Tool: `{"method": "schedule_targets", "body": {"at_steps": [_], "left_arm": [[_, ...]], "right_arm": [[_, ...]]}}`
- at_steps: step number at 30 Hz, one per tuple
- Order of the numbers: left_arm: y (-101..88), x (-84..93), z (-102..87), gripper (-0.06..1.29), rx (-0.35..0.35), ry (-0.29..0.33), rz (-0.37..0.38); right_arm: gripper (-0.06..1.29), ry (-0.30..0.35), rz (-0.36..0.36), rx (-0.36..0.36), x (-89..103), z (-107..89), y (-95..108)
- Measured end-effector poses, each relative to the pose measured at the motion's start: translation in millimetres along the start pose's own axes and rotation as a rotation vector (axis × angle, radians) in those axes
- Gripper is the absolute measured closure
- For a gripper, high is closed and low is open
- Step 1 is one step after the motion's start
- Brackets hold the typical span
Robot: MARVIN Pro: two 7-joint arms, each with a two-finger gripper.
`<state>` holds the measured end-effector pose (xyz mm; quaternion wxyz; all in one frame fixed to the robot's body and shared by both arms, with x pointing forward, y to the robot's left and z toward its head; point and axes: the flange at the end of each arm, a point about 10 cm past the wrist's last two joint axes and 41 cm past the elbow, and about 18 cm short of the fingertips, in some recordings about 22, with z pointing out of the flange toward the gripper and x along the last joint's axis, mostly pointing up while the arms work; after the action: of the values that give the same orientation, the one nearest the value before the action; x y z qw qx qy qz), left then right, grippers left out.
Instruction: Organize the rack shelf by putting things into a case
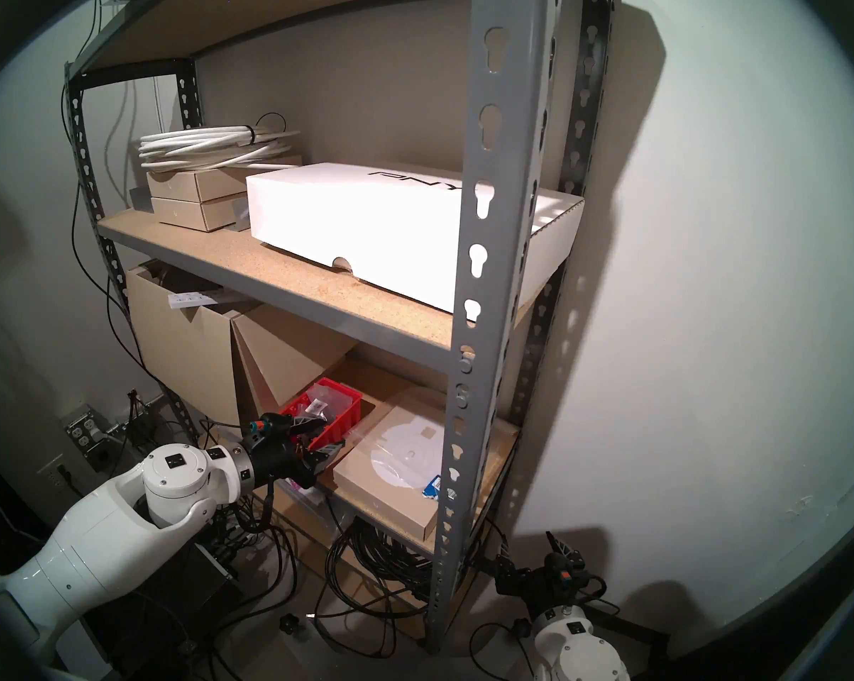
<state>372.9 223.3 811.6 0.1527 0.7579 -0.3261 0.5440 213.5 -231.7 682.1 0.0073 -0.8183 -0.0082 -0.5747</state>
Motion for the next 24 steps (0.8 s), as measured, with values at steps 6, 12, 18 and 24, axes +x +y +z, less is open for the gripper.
{"method": "schedule_targets", "body": {"at_steps": [6, 12, 18, 24], "left_arm": [[-1.5, -1.4, 2.4, 0.42, 0.010, -0.006, 0.018], [-2.9, -1.3, 3.5, 0.71, 0.016, -0.006, 0.026], [-3.9, -1.2, 3.8, 0.84, 0.022, -0.006, 0.029], [-3.4, -0.8, 3.8, 1.09, 0.029, -0.008, 0.030]], "right_arm": [[-0.03, 0.000, 0.000, 0.000, 0.0, 0.0, 0.0], [-0.03, 0.000, 0.000, 0.000, 0.0, 0.0, 0.0], [-0.03, 0.000, 0.000, 0.000, 0.0, 0.0, 0.0], [-0.03, 0.000, 0.000, 0.000, 0.0, 0.0, 0.0]]}}
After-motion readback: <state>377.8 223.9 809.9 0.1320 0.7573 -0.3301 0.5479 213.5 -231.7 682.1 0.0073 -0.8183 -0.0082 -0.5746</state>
